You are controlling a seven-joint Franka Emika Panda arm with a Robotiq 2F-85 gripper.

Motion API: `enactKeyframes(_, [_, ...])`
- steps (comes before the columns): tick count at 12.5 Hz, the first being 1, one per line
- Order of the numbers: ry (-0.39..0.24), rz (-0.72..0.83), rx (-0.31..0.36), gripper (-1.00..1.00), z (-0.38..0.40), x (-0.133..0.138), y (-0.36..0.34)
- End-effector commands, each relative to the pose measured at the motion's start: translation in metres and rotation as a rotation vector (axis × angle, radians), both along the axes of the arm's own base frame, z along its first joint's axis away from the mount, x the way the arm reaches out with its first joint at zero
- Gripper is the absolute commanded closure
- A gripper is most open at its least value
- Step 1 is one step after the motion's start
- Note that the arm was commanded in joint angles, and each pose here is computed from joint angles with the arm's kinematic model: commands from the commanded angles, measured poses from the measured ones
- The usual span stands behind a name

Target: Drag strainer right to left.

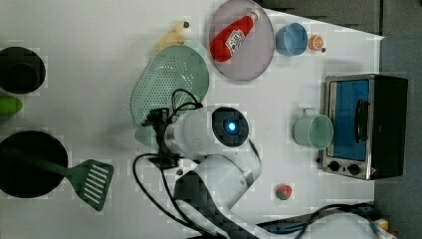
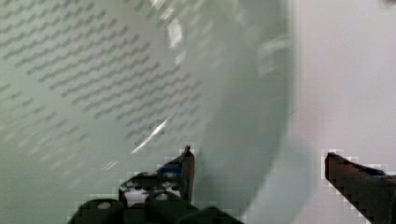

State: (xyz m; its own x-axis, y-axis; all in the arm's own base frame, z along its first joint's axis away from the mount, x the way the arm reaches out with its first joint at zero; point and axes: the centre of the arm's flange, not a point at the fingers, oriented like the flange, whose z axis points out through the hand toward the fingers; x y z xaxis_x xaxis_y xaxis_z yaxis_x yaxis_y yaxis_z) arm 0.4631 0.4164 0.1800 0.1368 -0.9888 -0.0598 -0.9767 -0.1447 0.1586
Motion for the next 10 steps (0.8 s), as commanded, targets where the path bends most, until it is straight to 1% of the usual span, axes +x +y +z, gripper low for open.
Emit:
enactKeyframes(1, [-0.085,0.213,0.030,-1.00,0.117,0.056,-0.063])
enactKeyframes(3, [-0.109,0.263,0.023,-1.00,0.191,0.080,-0.129])
enactKeyframes(5, [-0.119,0.333,-0.004,-1.00,0.259,0.088,-0.206])
enactKeyframes(8, [-0.091,0.490,-0.080,-1.00,0.337,0.074,-0.326])
enactKeyframes(9, [-0.092,0.545,-0.088,-1.00,0.356,0.068,-0.362])
enactKeyframes(10, [-0.093,0.583,-0.066,-1.00,0.369,0.061,-0.393])
